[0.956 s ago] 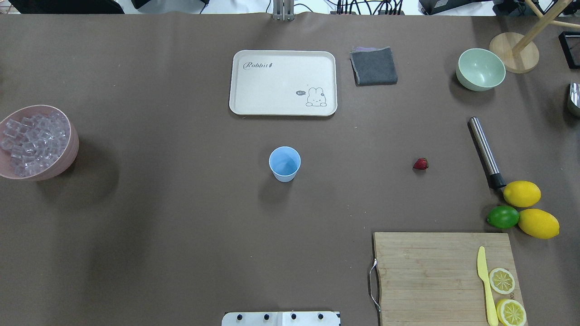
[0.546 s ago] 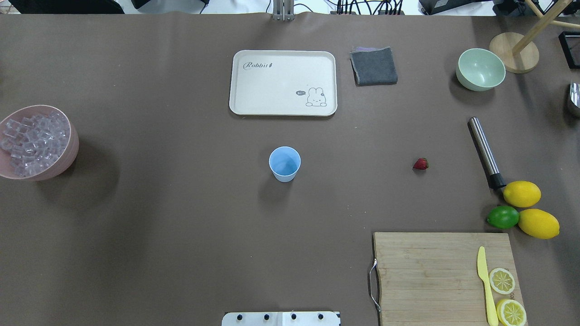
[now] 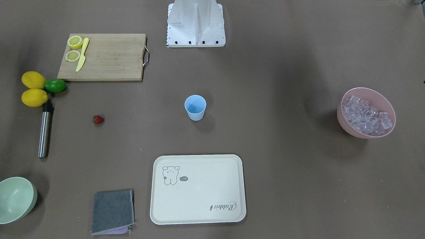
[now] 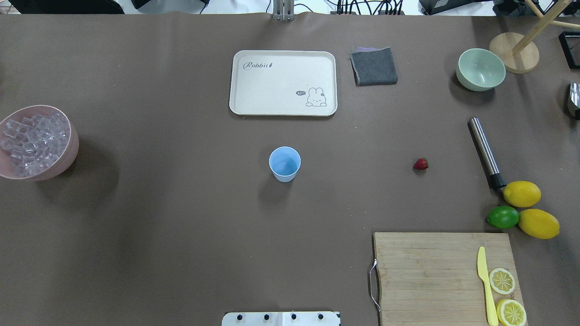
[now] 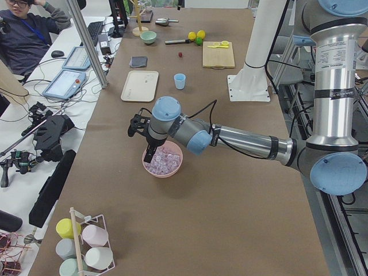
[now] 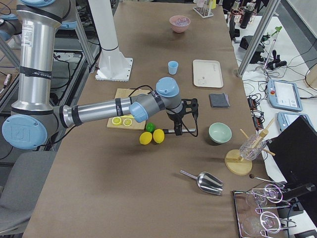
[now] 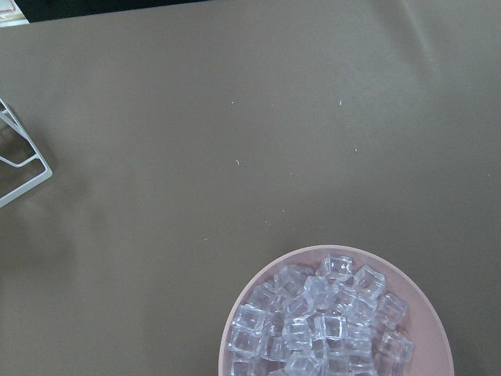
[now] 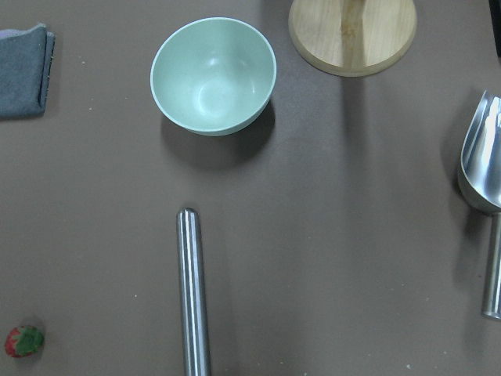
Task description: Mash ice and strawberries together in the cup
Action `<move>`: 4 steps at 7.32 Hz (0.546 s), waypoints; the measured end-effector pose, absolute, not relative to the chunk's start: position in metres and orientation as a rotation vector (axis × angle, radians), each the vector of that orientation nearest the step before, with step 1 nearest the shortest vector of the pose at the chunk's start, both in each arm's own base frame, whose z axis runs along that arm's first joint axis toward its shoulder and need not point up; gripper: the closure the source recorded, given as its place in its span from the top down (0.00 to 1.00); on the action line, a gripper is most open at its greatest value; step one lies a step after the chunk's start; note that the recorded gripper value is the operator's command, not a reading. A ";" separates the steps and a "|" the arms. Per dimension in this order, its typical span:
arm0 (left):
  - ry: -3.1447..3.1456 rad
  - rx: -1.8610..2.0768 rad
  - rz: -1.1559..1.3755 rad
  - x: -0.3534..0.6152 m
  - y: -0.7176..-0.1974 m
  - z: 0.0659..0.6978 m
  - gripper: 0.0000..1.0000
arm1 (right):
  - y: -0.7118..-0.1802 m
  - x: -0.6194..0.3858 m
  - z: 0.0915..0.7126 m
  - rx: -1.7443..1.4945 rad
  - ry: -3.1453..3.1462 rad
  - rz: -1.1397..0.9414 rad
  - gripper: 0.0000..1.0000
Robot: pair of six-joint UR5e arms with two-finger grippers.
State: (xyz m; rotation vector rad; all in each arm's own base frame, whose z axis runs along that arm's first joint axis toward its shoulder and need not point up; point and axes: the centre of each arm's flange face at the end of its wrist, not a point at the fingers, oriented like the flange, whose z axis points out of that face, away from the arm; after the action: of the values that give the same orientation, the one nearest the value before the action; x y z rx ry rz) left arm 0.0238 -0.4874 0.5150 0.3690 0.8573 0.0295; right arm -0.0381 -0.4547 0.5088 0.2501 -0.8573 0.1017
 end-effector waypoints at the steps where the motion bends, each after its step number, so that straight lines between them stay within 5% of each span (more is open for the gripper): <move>1: 0.855 0.326 -0.028 0.045 -0.487 0.517 0.87 | -0.456 -0.048 0.506 0.244 -0.858 0.098 1.00; 2: 0.869 0.270 -0.134 0.058 -0.487 0.519 0.97 | -0.456 -0.053 0.504 0.244 -0.860 0.093 1.00; 4: 0.920 0.248 -0.245 0.074 -0.482 0.519 0.98 | -0.456 -0.055 0.505 0.256 -0.864 0.085 1.00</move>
State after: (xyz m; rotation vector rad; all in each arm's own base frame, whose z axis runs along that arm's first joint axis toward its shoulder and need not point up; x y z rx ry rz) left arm 0.0735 -0.4823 0.5189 0.2480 0.9198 -0.2447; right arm -0.0554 -0.4561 0.5047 0.2557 -0.8638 0.0850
